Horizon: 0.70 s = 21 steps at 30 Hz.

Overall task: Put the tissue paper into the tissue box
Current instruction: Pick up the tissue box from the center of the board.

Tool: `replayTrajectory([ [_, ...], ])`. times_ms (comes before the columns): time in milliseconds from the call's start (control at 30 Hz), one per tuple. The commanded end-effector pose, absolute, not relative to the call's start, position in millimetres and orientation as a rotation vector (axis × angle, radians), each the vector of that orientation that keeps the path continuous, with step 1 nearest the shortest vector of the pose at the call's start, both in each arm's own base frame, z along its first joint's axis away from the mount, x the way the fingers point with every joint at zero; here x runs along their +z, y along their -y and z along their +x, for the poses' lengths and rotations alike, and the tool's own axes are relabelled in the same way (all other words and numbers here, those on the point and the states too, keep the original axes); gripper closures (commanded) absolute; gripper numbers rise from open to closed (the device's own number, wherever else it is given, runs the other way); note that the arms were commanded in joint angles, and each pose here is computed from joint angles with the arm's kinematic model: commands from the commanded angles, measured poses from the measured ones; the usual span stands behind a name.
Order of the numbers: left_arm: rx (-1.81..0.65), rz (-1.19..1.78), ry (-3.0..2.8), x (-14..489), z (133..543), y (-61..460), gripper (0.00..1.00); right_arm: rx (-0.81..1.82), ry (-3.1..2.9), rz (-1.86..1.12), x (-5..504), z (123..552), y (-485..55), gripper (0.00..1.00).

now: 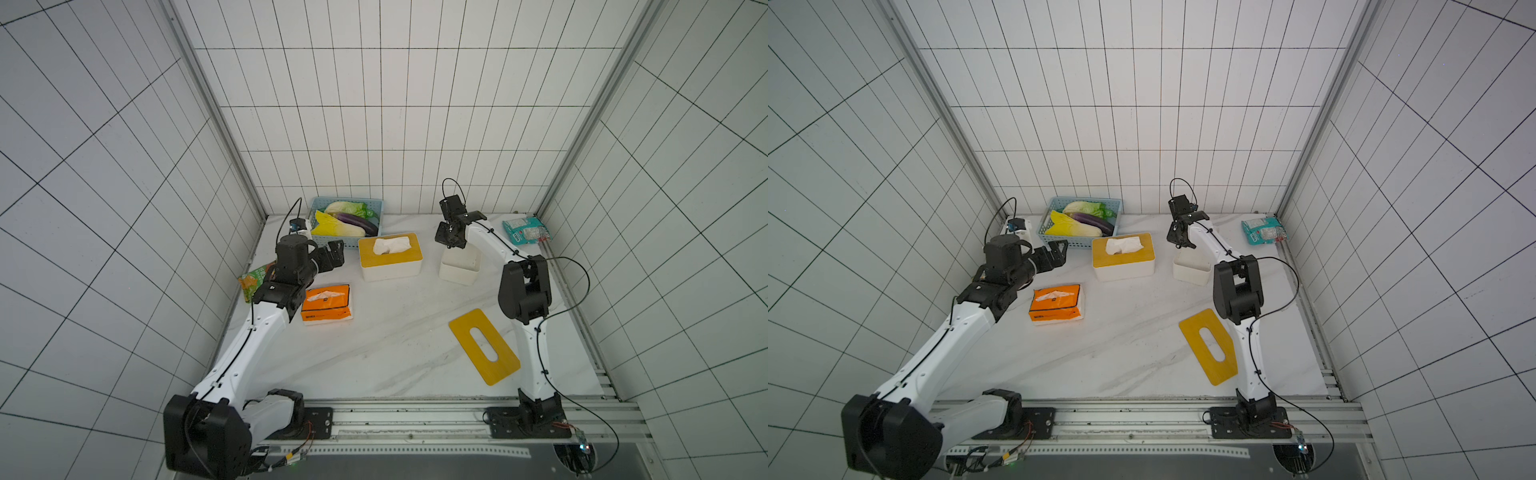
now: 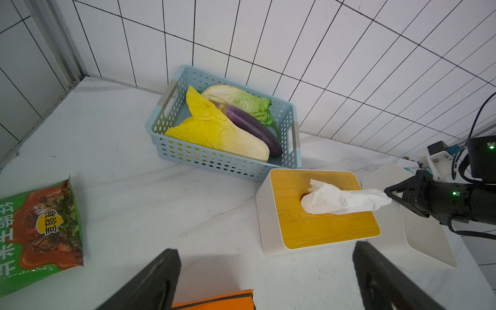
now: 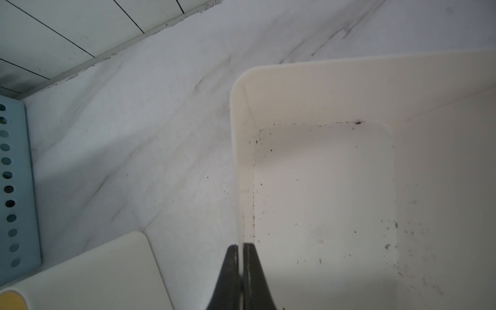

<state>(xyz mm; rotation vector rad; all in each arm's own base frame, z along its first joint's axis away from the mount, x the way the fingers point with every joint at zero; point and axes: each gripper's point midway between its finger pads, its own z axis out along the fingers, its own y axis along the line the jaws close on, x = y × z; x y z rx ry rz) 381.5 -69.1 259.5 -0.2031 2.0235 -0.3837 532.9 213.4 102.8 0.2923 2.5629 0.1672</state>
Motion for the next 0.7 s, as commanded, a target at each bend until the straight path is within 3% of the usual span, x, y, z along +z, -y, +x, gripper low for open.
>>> replayTrajectory([
  [0,-0.398,-0.202,-2.001,265.6,384.1,69.6,0.02,0.187,-2.519,0.298,138.3,527.4,-211.8,1.0],
  [167,-0.394,-0.205,-1.998,266.6,383.6,68.7,0.02,0.306,-2.399,0.226,199.9,519.0,-216.7,1.0],
  [367,-0.386,-0.211,-1.988,269.2,382.8,66.6,0.02,0.613,-2.189,-0.08,274.7,487.0,-254.3,1.0],
  [500,-0.383,-0.212,-1.981,270.8,381.7,65.9,0.02,0.679,-2.098,-0.458,303.4,439.7,-292.2,1.0],
  [667,-0.36,-0.229,-1.965,273.8,379.8,60.4,0.02,0.593,-1.959,-1.025,292.8,360.0,-334.8,1.0],
])
